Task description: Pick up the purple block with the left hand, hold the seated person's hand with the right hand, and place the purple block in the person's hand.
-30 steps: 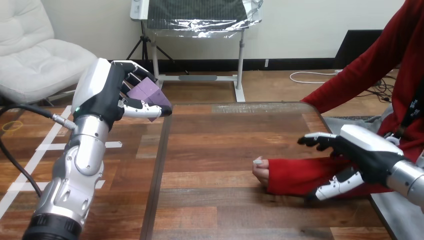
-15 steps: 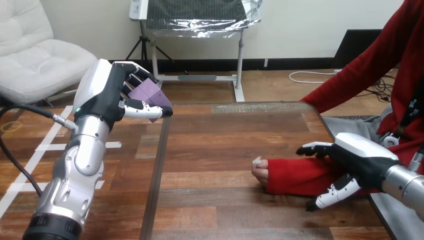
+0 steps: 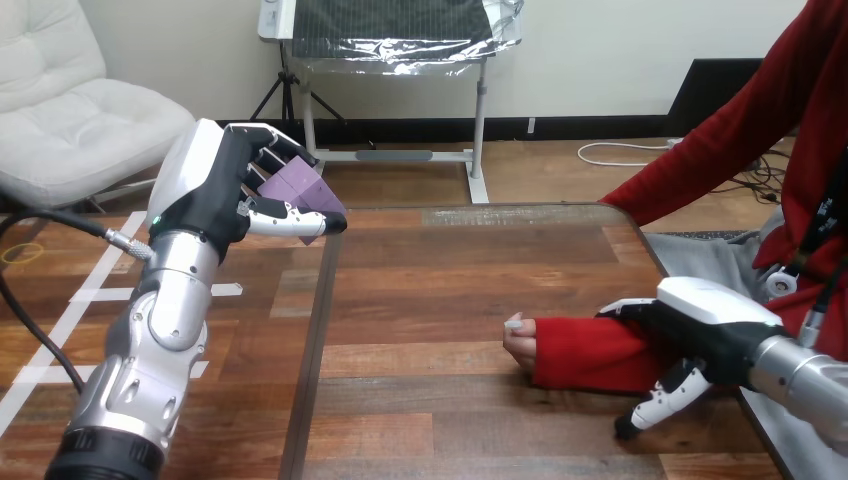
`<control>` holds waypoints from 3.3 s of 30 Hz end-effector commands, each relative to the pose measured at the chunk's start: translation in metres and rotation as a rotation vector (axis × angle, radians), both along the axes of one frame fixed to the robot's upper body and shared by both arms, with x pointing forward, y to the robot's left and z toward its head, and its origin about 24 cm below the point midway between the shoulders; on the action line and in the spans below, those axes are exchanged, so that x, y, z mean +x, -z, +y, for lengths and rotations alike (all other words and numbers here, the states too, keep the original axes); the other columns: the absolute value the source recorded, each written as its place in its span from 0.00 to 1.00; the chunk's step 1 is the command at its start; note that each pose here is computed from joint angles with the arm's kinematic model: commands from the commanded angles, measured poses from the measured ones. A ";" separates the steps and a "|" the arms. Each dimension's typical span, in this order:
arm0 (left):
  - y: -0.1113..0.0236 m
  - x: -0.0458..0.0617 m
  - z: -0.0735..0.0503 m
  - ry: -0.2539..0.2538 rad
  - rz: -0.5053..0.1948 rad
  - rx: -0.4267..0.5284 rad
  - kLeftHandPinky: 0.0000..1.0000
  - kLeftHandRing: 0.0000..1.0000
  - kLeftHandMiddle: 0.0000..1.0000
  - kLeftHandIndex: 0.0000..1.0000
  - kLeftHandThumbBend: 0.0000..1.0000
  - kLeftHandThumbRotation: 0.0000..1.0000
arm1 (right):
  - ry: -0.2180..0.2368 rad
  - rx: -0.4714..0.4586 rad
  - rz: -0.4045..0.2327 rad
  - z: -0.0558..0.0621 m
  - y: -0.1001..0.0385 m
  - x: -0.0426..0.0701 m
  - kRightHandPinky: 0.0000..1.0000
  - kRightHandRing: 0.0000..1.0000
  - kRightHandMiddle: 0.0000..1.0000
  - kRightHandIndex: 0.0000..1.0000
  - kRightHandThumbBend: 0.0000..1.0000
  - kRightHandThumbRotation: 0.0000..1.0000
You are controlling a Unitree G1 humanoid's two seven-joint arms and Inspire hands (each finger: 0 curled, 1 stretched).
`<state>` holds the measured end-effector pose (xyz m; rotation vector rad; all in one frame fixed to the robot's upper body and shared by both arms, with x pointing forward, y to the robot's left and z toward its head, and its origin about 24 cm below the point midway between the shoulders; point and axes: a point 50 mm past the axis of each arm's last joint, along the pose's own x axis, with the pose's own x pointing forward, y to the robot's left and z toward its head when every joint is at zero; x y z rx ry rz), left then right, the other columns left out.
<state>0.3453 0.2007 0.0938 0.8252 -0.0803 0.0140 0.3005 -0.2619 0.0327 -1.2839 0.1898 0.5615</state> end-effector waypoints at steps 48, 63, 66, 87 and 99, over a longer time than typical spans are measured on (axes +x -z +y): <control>-0.012 0.001 0.003 0.005 -0.043 -0.014 0.25 0.31 0.38 0.42 0.68 0.00 | -0.063 0.029 -0.054 0.032 0.010 0.020 0.44 0.49 0.54 0.56 0.69 0.25; -0.013 0.001 0.003 0.003 -0.044 -0.001 0.26 0.32 0.39 0.43 0.67 0.00 | -0.035 0.023 -0.049 0.028 0.009 0.022 0.30 0.33 0.40 0.40 0.67 0.23; -0.013 0.001 0.003 0.002 -0.040 0.001 0.26 0.31 0.39 0.43 0.68 0.00 | -0.022 0.025 -0.049 0.027 0.008 0.023 0.28 0.32 0.38 0.38 0.67 0.24; -0.011 0.002 0.000 0.012 -0.017 0.001 0.23 0.30 0.38 0.43 0.69 0.00 | 0.028 0.061 -0.077 0.016 -0.009 0.029 0.27 0.30 0.35 0.33 0.67 0.19; -0.011 0.002 -0.001 0.025 -0.022 -0.020 0.23 0.30 0.38 0.43 0.68 0.00 | 0.039 0.075 -0.128 0.009 -0.025 0.033 0.29 0.32 0.37 0.35 0.68 0.23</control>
